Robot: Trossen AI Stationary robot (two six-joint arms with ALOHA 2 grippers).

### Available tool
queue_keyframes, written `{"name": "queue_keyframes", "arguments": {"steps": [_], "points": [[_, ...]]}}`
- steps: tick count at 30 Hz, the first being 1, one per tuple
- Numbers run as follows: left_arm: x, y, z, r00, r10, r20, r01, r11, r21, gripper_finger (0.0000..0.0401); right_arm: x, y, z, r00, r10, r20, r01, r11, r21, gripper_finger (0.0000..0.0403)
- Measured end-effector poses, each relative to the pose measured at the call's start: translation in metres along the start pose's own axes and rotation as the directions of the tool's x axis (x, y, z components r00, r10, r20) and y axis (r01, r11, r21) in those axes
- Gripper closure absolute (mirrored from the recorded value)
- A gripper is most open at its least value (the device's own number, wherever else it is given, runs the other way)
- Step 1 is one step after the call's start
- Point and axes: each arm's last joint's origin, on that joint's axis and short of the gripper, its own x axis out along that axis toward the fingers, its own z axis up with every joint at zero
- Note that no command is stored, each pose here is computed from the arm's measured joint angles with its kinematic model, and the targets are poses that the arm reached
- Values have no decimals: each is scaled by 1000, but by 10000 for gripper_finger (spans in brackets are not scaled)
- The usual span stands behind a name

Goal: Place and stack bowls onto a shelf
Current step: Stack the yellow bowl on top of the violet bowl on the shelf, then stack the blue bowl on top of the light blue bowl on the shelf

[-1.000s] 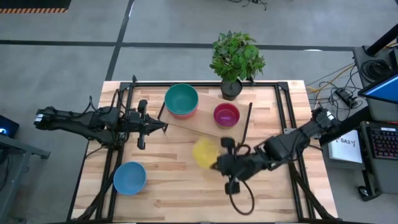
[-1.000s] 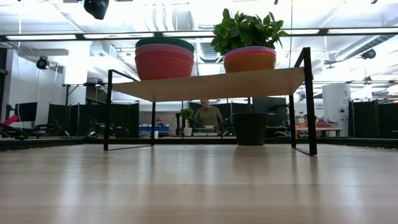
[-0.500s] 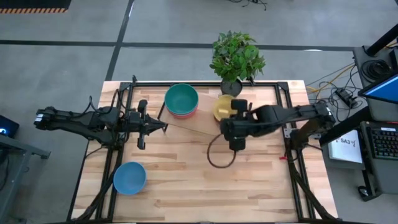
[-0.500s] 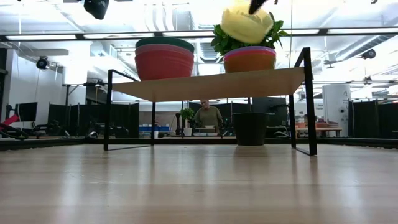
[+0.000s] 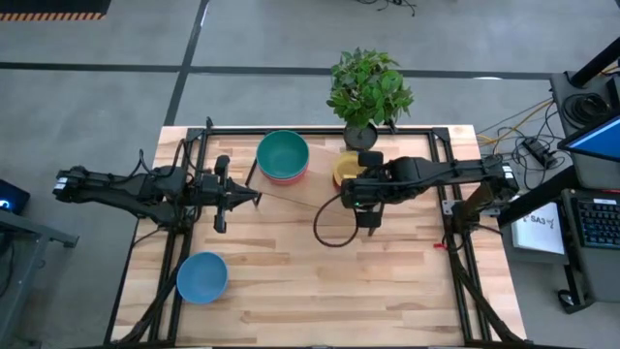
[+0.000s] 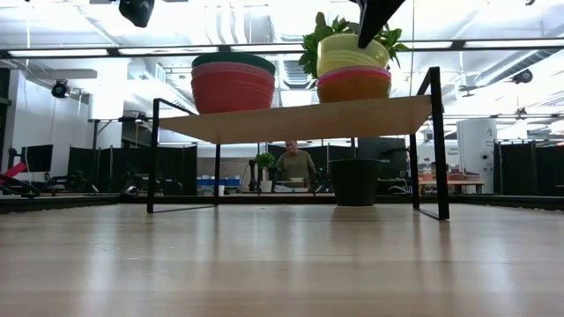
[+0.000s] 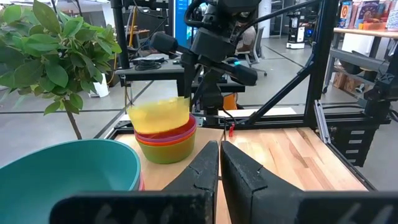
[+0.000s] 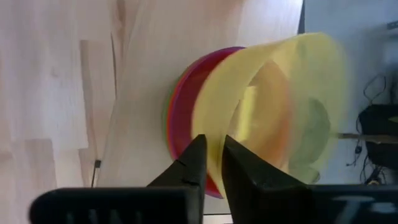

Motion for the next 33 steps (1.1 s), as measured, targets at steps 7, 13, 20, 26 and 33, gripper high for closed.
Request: {"name": "queue_keyframes", "arguments": {"steps": [7, 13, 20, 26, 33], "points": [[0, 0, 0, 1000, 0, 0, 0, 1000, 0, 401, 0, -1, 0, 1000, -1, -1, 1, 1000, 25, 310], [0, 0, 0, 1000, 0, 0, 0, 1000, -2, 401, -2, -2, 0, 1000, 3, 9, -4, 996, 84, 279], [0, 0, 0, 1000, 0, -1, 0, 1000, -12, 401, -12, 5, -3, 996, 62, 64, -71, 988, 138, 280], [2, -1, -2, 1000, -8, -19, 5, 993, -118, 401, -20, 33, -8, 970, 108, 216, -131, 987, 96, 296], [17, -19, -15, 984, -140, -115, 101, 951, -293, 401, -20, 76, -25, 864, 193, 466, -215, 977, -6, 317]]}}
